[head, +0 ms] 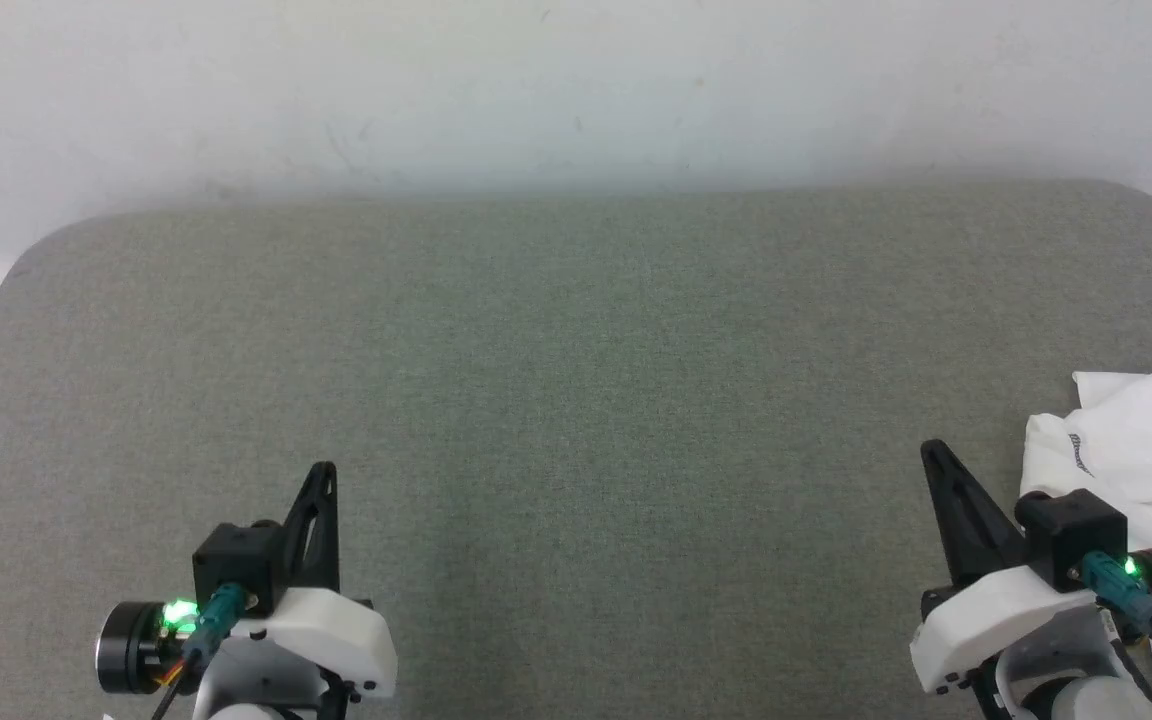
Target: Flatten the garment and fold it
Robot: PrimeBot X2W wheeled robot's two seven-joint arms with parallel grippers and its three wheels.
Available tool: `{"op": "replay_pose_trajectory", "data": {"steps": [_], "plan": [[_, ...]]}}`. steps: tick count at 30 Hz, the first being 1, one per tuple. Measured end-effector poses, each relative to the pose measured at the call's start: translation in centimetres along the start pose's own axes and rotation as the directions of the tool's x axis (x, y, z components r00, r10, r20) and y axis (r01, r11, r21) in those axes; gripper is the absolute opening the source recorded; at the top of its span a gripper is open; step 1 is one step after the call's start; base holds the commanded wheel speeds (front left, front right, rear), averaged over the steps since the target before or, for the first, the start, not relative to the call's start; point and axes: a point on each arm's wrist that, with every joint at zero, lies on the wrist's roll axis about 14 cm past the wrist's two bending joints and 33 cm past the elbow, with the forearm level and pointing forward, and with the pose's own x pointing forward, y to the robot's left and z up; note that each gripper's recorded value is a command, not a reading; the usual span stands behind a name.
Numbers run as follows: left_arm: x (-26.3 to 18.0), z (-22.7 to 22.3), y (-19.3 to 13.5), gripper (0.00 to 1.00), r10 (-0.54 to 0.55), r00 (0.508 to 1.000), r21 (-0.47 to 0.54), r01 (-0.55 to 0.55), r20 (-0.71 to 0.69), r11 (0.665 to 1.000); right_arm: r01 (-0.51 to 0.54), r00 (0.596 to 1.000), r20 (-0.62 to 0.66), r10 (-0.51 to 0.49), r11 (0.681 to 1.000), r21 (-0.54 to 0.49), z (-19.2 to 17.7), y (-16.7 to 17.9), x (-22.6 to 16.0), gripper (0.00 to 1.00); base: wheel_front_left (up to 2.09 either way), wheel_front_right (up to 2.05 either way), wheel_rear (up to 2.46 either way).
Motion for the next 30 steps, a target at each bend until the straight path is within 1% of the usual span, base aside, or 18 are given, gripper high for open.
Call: {"op": "replay_pose_trajectory", "data": {"steps": [30], "plan": [[0.00,0.00,-0.01,0.00,0.000,1.000,-0.001,0.000,0.000,1.000,0.000,1.000,0.000,0.000,1.000,0.000,0.00,0.00,0.00,0.00,0.00,0.00,0.00]]}}
